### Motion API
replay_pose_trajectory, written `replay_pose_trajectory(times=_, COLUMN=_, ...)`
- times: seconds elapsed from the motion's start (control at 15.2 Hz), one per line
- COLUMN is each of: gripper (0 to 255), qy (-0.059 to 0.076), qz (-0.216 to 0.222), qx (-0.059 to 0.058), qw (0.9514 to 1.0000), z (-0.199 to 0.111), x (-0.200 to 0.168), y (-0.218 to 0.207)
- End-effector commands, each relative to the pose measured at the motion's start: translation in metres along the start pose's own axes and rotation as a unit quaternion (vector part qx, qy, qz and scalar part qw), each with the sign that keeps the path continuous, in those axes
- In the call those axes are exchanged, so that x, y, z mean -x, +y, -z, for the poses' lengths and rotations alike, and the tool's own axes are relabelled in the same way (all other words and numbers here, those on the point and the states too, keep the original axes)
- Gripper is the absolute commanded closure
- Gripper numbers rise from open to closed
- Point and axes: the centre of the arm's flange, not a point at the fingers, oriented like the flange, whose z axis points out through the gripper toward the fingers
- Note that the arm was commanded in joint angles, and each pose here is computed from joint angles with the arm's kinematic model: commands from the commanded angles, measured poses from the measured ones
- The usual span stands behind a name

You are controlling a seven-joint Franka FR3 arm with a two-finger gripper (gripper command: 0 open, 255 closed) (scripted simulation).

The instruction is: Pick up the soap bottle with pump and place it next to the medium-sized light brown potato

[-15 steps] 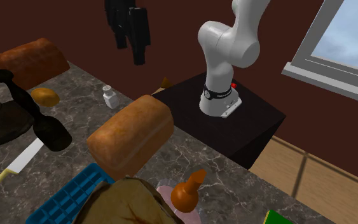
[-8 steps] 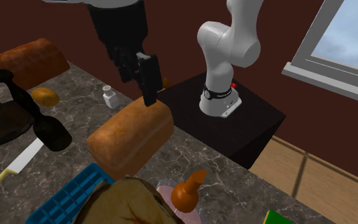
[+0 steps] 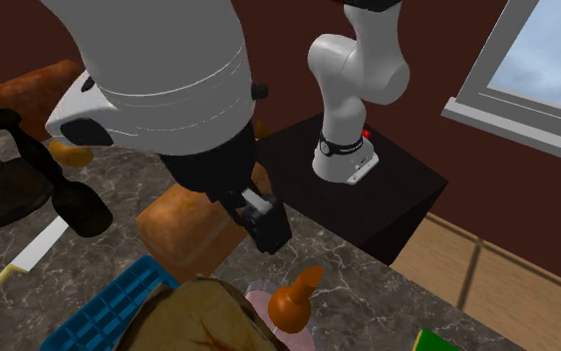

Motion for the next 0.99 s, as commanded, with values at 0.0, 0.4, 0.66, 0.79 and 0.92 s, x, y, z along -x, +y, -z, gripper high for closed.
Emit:
replay_pose_trajectory(times=0.0, gripper=0, qy=-0.015, qz=0.01, qx=0.006, qw=0.9998, z=-0.013, x=-0.014, y=-0.024)
replay_pose_trajectory(times=0.4, gripper=0, qy=-0.06, qz=0.041, qx=0.023, qw=0.9971, z=-0.05, x=-0.048, y=-0.098)
replay_pose_trajectory(times=0.66, gripper=0, qy=-0.063, qz=0.043, qx=0.024, qw=0.9968, z=-0.068, x=-0.048, y=-0.102)
replay_pose_trajectory(times=0.79, gripper=0, qy=-0.063, qz=0.043, qx=0.024, qw=0.9968, z=-0.078, x=-0.047, y=-0.102)
replay_pose_trajectory(times=0.92, gripper=0, qy=-0.063, qz=0.043, qx=0.024, qw=0.9968, z=-0.092, x=-0.045, y=-0.101)
